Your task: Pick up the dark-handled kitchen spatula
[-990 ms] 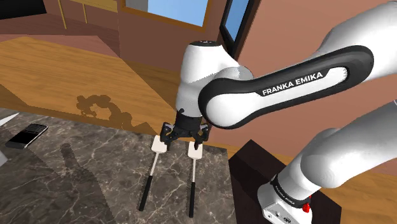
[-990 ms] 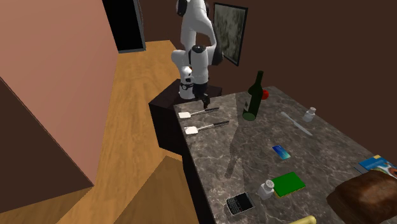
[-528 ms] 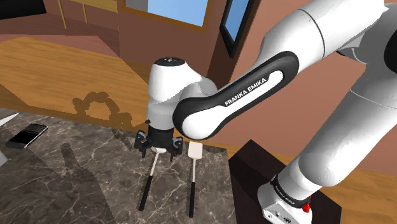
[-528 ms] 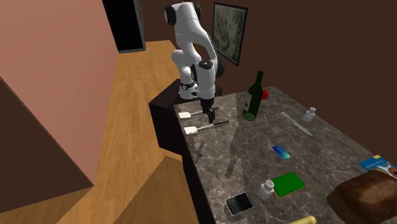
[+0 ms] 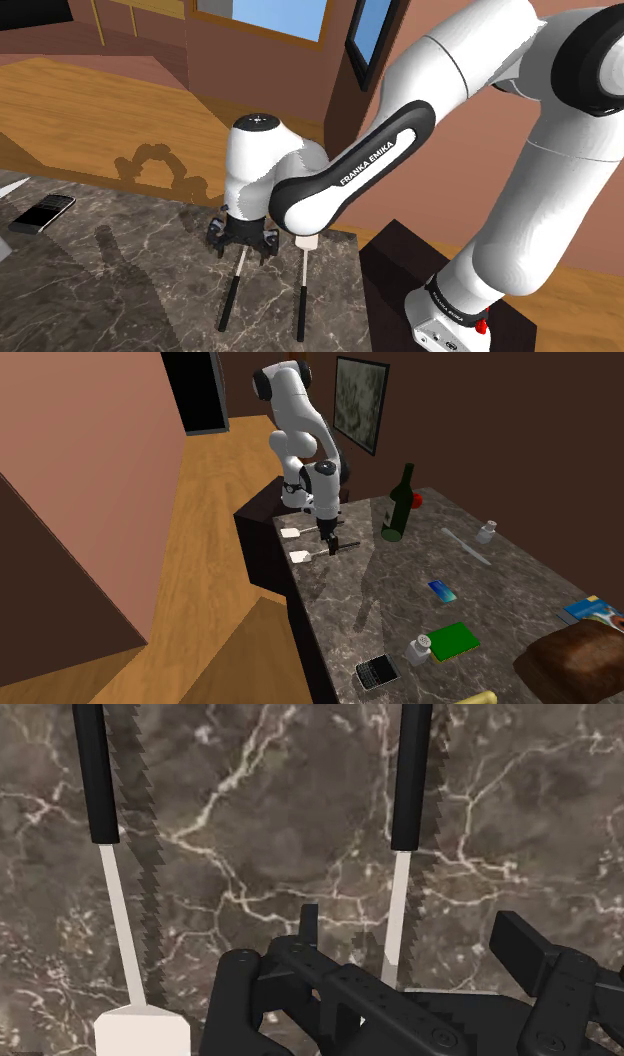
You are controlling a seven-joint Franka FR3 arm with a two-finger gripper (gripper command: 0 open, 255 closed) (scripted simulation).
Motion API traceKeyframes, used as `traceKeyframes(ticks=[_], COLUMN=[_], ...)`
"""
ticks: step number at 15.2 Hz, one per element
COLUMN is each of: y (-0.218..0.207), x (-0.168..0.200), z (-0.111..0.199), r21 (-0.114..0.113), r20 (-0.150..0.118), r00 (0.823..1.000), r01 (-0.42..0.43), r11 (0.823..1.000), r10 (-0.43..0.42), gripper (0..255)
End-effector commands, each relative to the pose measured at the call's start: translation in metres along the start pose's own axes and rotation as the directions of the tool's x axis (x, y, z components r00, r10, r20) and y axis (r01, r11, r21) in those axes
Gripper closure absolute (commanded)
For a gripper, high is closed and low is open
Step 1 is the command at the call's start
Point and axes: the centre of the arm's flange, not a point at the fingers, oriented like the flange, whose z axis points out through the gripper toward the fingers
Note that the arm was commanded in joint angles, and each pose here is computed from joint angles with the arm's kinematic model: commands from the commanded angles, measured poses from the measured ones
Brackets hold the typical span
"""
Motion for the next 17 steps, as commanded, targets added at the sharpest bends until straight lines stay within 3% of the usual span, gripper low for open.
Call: traceKeyframes(ticks=[1, 2, 3, 12, 17], y=[0.0, 0.0, 0.0, 0.0, 0.0], x=[0.002, 0.002, 0.002, 0.002, 0.0], z=[0.007, 0.007, 0.007, 0.007, -0.019], r21=[0.0, 0.0, 0.0, 0.0, 0.0], r20=[0.0, 0.0, 0.0, 0.0, 0.0], r00=[1.0, 1.0, 1.0, 1.0, 1.0], r01=[0.0, 0.0, 0.0, 0.0, 0.0], r11=[1.0, 1.0, 1.0, 1.0, 1.0], r10=[0.0, 0.0, 0.0, 0.0, 0.0], gripper=[0, 0, 255, 255, 255])
